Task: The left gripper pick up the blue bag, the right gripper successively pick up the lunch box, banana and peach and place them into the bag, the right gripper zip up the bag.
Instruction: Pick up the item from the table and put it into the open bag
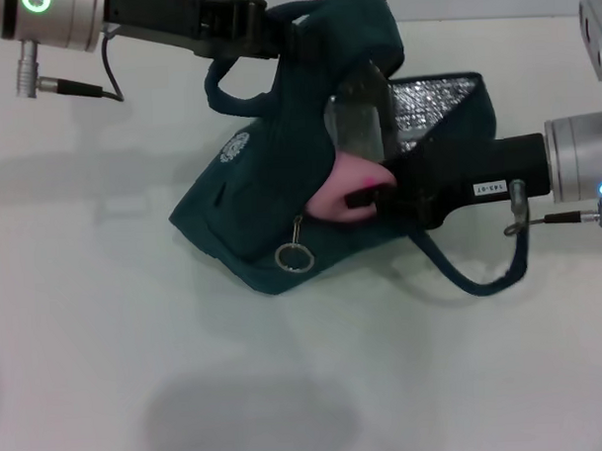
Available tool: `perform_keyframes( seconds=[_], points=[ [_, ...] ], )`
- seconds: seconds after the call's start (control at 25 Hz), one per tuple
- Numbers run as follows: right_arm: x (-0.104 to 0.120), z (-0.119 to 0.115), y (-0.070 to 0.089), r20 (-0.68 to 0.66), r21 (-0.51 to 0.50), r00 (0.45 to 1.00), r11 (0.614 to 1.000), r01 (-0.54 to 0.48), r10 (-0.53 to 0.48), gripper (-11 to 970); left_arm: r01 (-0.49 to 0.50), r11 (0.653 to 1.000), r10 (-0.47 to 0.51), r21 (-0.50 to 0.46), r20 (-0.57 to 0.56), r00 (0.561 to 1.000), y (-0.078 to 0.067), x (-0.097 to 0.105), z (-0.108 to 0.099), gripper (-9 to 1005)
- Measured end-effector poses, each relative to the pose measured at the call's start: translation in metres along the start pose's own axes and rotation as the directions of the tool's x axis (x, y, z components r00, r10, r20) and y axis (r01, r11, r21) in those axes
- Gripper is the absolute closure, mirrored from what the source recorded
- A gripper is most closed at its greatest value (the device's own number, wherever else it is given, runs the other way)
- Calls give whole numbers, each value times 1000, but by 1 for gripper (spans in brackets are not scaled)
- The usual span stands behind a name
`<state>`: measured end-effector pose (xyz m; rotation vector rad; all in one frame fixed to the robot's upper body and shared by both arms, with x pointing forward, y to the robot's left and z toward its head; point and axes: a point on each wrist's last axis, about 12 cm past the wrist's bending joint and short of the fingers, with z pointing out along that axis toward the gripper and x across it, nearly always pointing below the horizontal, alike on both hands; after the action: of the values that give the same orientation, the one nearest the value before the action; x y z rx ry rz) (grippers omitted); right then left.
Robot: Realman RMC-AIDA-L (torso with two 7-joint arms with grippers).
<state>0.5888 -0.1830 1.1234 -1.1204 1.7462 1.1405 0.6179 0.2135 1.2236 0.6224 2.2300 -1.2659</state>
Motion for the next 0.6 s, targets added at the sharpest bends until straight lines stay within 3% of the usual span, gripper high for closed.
perform_keyframes(
  seconds=[0.28,0.6],
  points=[
    [-11,6,11,7,-104,1000,994,28,-28,925,0,1000,0,3,-3,1000,-1,0,1,945],
    [-3,-5,-8,48,98,999,995,0,-5,924,14,1000,-14,4,2,1000,2,5,0,944]
  ],
)
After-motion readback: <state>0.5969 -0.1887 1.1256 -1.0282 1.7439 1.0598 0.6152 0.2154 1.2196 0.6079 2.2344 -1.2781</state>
